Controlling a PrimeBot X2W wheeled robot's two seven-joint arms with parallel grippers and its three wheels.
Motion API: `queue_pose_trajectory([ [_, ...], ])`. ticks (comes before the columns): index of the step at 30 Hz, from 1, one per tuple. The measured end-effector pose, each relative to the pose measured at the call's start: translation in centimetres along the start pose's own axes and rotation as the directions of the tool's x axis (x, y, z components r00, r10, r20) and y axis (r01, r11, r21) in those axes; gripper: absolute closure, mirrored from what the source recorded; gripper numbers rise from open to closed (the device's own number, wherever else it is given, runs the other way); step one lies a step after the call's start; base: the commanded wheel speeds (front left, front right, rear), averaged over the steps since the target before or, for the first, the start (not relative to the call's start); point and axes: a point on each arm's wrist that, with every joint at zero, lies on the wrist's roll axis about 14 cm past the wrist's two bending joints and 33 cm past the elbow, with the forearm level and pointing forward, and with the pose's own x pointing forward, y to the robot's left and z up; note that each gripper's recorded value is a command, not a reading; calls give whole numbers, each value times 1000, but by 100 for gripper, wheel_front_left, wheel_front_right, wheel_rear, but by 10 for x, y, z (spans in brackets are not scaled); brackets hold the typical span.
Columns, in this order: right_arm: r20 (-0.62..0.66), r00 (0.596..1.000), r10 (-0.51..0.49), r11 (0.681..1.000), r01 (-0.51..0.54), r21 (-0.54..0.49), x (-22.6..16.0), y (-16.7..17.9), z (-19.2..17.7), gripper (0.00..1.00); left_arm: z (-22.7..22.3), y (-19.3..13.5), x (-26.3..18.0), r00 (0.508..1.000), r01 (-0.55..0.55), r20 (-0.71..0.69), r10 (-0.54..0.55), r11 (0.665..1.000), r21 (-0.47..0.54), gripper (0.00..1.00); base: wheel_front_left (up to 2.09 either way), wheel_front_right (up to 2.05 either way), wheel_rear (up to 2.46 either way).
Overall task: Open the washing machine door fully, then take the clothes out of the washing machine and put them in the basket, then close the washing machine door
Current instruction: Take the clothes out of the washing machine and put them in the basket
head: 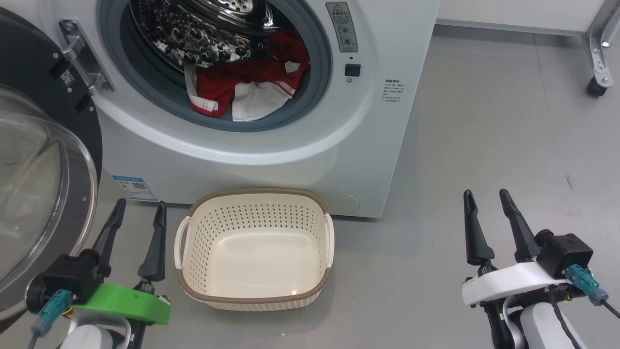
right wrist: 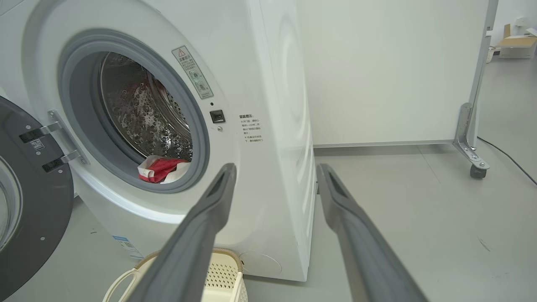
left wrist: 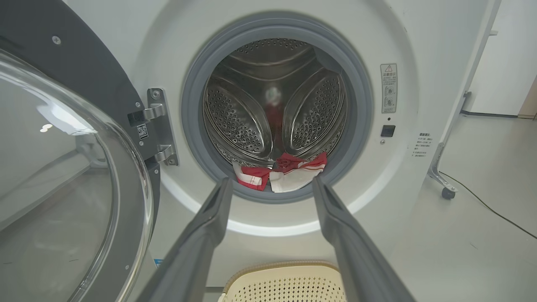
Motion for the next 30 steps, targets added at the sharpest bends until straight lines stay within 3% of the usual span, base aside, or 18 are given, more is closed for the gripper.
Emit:
queue_pose_trajectory([
  [30, -10, 1000, 1, 1000, -1, 1, 0, 0, -3, 0, -5, -4, 0, 1000, 11, -12, -11, 1000, -1, 0, 18, -18, 0],
])
